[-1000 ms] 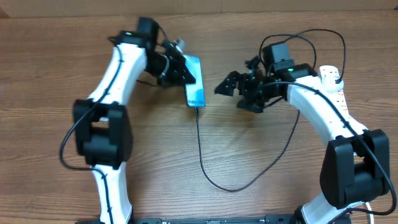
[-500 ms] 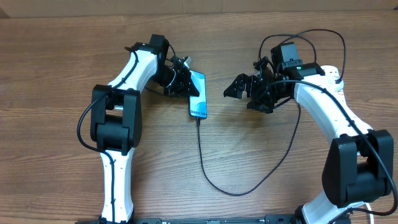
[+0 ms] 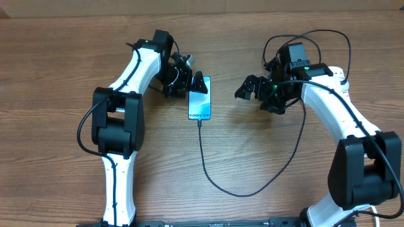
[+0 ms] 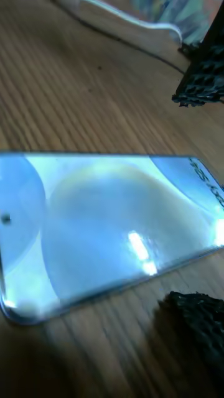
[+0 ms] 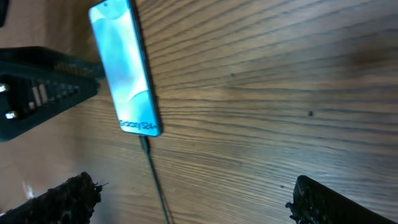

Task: Plug charger to phone and switch on socket
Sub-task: 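Lower the plugged phone onto the table with the left gripper and release, then move the right gripper to the power strip's orange switch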

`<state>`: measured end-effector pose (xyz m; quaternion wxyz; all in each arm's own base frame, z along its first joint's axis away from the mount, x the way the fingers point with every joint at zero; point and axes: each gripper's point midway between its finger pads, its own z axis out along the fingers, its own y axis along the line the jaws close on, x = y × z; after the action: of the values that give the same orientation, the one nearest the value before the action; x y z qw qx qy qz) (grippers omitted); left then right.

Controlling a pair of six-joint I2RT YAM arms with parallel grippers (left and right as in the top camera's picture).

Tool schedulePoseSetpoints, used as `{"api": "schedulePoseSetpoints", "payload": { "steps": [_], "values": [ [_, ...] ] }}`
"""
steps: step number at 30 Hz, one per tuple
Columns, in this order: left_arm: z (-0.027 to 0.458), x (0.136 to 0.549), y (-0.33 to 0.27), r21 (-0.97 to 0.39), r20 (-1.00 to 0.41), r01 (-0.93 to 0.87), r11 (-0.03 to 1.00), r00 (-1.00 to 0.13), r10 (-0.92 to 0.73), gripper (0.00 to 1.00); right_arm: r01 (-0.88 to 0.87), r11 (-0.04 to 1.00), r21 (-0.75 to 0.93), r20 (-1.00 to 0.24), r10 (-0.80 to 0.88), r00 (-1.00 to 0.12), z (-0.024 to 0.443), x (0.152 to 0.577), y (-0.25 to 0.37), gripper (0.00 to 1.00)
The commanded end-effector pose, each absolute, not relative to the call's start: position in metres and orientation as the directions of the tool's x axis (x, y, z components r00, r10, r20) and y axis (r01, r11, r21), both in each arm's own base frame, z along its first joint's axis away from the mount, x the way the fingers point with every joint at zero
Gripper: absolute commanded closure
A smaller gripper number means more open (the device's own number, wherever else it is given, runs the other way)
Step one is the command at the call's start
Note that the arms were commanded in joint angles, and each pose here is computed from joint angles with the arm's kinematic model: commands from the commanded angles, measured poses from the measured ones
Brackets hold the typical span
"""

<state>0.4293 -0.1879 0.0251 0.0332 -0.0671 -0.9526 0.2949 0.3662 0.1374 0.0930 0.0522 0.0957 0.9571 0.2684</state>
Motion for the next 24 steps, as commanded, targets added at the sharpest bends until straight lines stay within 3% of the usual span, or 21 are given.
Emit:
{"api": "schedulePoseSetpoints", "payload": {
  "steps": [1,6,8,13,21,24],
  "values": [
    [0.005,0.436,-0.136,-0.345,0.051,0.102,0.933,-0.991,0.127,0.00,0.206,0.876,0.436,-0.058,0.255,-0.965,0.097,0.371,0.109,0.00],
    [0.076,0.472,-0.117,-0.303,-0.120,0.122,0.945,-0.989,0.089,0.00,0.333,0.912,0.240,-0.133,0.371,-0.919,0.145,0.384,0.037,0.00],
    [0.128,0.487,-0.114,-0.300,-0.261,0.152,0.942,-0.963,0.072,0.00,0.443,0.878,0.179,-0.220,0.475,-0.852,0.179,0.395,-0.020,0.00],
    [0.212,0.493,-0.107,-0.272,-0.467,0.203,0.941,-0.883,0.055,0.00,0.650,0.754,0.096,-0.290,0.646,-0.706,0.185,0.384,-0.128,0.00],
    [0.223,0.488,-0.100,-0.235,-0.481,0.188,0.954,-0.875,0.054,0.00,0.803,0.583,0.119,-0.352,0.782,-0.515,0.165,0.359,-0.228,0.00],
    [0.223,0.488,-0.100,-0.235,-0.481,0.188,0.954,-0.875,0.054,0.00,0.775,0.624,0.100,-0.371,0.746,-0.553,0.156,0.355,-0.242,0.00]
  ]
}}
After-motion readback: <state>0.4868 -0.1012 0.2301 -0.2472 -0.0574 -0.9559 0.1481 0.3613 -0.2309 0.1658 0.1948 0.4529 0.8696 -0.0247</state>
